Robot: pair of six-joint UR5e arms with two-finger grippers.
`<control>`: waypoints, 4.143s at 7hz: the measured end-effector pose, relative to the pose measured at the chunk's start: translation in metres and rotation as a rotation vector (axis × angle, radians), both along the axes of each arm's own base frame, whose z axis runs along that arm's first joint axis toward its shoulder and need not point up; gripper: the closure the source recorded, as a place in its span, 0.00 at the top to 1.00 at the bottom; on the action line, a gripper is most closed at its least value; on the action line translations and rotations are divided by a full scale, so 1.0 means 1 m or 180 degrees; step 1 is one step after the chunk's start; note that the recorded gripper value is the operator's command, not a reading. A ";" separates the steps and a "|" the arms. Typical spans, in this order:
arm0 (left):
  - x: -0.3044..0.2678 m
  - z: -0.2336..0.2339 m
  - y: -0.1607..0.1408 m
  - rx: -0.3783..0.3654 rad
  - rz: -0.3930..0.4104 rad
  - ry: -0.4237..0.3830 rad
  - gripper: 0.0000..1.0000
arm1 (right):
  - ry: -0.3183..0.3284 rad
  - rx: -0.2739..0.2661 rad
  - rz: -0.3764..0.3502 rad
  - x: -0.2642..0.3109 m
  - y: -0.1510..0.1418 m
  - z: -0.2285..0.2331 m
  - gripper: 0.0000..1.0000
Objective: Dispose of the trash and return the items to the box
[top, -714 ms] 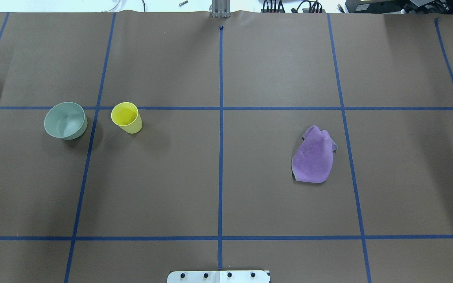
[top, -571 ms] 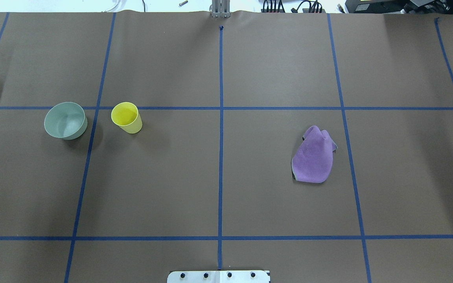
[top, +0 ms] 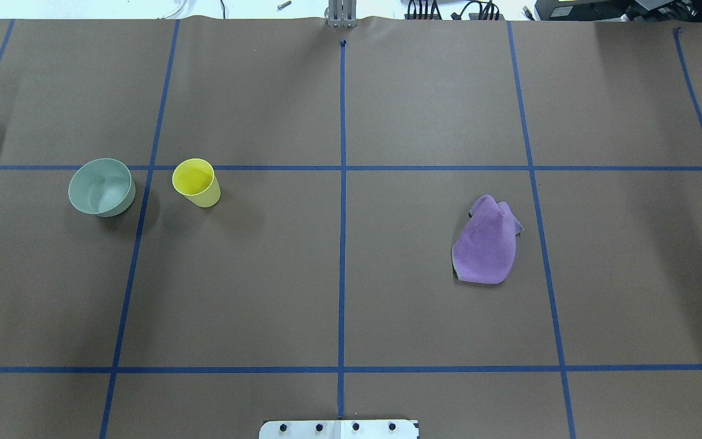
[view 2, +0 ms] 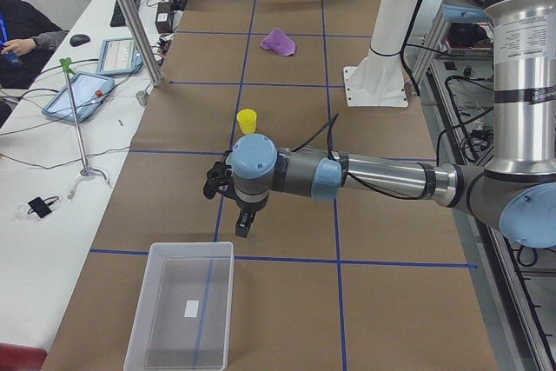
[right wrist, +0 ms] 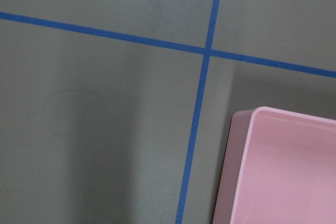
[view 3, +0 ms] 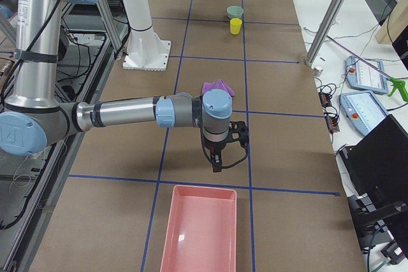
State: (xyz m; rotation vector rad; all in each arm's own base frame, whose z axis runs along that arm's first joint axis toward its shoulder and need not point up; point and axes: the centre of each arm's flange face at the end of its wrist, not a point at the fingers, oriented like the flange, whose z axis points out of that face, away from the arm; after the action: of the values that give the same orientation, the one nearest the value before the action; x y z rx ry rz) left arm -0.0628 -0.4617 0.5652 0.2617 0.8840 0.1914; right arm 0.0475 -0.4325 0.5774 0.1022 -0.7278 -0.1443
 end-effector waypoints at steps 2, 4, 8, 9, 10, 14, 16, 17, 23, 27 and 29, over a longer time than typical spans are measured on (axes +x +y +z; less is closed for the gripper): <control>0.008 -0.031 -0.029 0.0054 -0.0043 0.0221 0.98 | -0.0020 0.0219 -0.0104 -0.016 -0.017 -0.033 1.00; 0.012 -0.031 -0.026 0.0317 -0.0029 0.0410 0.99 | -0.0036 0.0342 -0.0244 -0.033 -0.024 -0.048 1.00; 0.081 -0.035 -0.037 0.0134 -0.0003 0.0423 0.99 | -0.0131 0.0213 -0.0136 -0.112 -0.057 -0.109 1.00; 0.116 -0.034 -0.043 -0.0021 -0.0070 0.0224 0.99 | -0.0124 0.0141 -0.0080 -0.133 -0.062 -0.121 1.00; 0.156 -0.034 -0.049 -0.0158 -0.0136 0.0034 0.99 | -0.0095 0.0084 -0.0043 -0.156 -0.063 -0.131 1.00; 0.286 -0.027 -0.077 -0.0332 -0.0021 -0.0213 0.77 | 0.0048 0.0035 0.0006 -0.225 -0.064 -0.158 1.00; 0.320 -0.019 -0.091 -0.0307 0.0041 -0.0197 0.00 | 0.0049 0.0042 -0.0004 -0.230 -0.063 -0.160 1.00; 0.331 -0.023 -0.093 -0.0332 0.0032 -0.0170 0.00 | 0.0052 0.0042 -0.0003 -0.230 -0.063 -0.160 1.00; 0.243 -0.013 -0.114 -0.0127 0.0156 -0.0035 0.00 | 0.0055 0.0039 -0.0012 -0.232 -0.063 -0.159 1.00; 0.060 0.052 -0.164 0.0101 0.0503 -0.0453 0.00 | 0.0070 0.0024 -0.0019 -0.233 -0.063 -0.156 1.00; -0.015 0.113 -0.192 0.0097 0.0601 -0.0494 0.00 | 0.0100 0.0031 -0.0010 -0.233 -0.063 -0.154 1.00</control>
State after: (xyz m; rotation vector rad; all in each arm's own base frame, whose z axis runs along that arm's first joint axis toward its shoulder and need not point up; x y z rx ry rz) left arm -0.0780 -0.6540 0.6777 0.1887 0.7516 0.3958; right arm -0.1858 -0.4959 0.4235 0.1078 -0.6959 -0.1520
